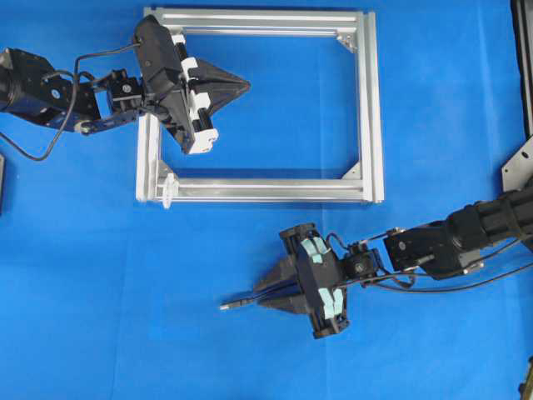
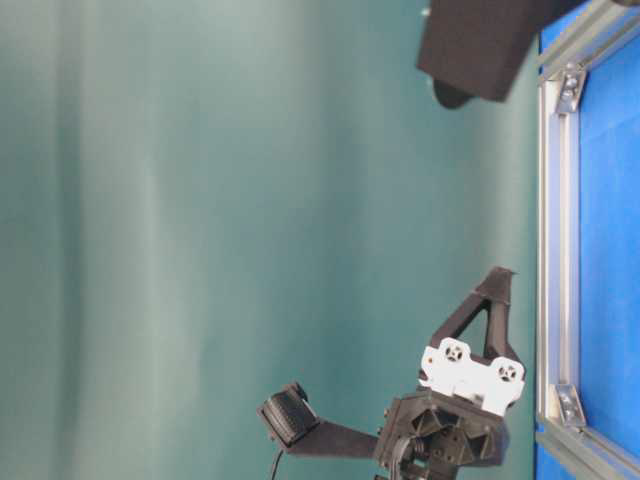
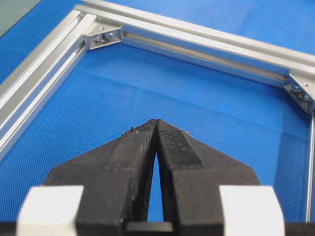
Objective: Insert the wire through the string loop located on the left side.
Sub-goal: 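Close the right gripper on the cable just behind the USB plug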
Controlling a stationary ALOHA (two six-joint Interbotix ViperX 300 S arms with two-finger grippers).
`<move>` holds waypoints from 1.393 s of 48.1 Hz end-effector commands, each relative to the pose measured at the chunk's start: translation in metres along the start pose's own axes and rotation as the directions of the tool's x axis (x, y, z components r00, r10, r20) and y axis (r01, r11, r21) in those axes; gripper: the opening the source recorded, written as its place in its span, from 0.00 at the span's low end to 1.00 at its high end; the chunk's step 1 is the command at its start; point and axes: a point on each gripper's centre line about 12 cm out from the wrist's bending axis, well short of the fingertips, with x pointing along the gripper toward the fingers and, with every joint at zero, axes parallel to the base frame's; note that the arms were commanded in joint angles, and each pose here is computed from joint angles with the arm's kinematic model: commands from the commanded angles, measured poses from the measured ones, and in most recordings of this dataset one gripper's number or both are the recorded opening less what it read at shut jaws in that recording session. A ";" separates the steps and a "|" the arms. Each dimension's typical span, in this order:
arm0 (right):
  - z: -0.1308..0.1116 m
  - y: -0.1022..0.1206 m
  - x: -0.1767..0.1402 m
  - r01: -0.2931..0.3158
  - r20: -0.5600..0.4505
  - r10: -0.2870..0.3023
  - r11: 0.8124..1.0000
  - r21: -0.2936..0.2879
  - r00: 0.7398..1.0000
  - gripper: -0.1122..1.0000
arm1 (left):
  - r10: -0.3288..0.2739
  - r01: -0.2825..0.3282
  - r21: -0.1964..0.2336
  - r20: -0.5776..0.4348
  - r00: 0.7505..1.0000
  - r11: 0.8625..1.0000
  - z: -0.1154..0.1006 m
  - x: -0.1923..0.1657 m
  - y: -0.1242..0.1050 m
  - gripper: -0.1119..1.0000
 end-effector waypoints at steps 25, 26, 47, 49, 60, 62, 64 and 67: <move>0.035 0.003 -0.019 -0.002 0.052 0.002 1.000 0.006 0.999 0.09 | -0.006 0.006 0.001 0.038 0.999 1.000 0.013 -0.004 -0.001 0.10; 0.037 0.003 -0.021 -0.001 0.054 0.001 1.000 0.008 0.999 0.09 | -0.006 0.006 0.001 0.038 0.999 1.000 0.013 -0.004 -0.001 0.10; 0.078 0.009 -0.050 -0.002 0.066 0.003 1.000 -0.005 0.998 0.09 | -0.006 0.006 -0.001 0.035 0.999 1.000 0.012 -0.005 -0.001 0.10; 0.078 0.009 -0.050 -0.002 0.066 0.002 1.000 -0.005 0.998 0.09 | -0.006 0.006 -0.001 0.034 0.999 1.000 0.011 -0.005 -0.001 0.10; 0.078 0.009 -0.050 -0.002 0.066 0.002 1.000 -0.005 0.998 0.09 | -0.006 0.006 -0.001 0.034 0.999 1.000 0.011 -0.005 -0.001 0.10; 0.078 0.009 -0.050 -0.002 0.066 0.002 1.000 -0.005 0.998 0.09 | -0.006 0.006 -0.001 0.035 0.999 1.000 0.012 -0.005 -0.001 0.10; 0.078 0.009 -0.050 -0.002 0.066 0.002 1.000 -0.008 0.998 0.09 | -0.006 0.006 -0.001 0.034 0.999 1.000 0.011 -0.005 -0.001 0.10; 0.078 0.009 -0.050 -0.002 0.066 0.002 1.000 -0.008 0.998 0.09 | -0.006 0.006 -0.001 0.034 0.999 1.000 0.011 -0.005 -0.001 0.10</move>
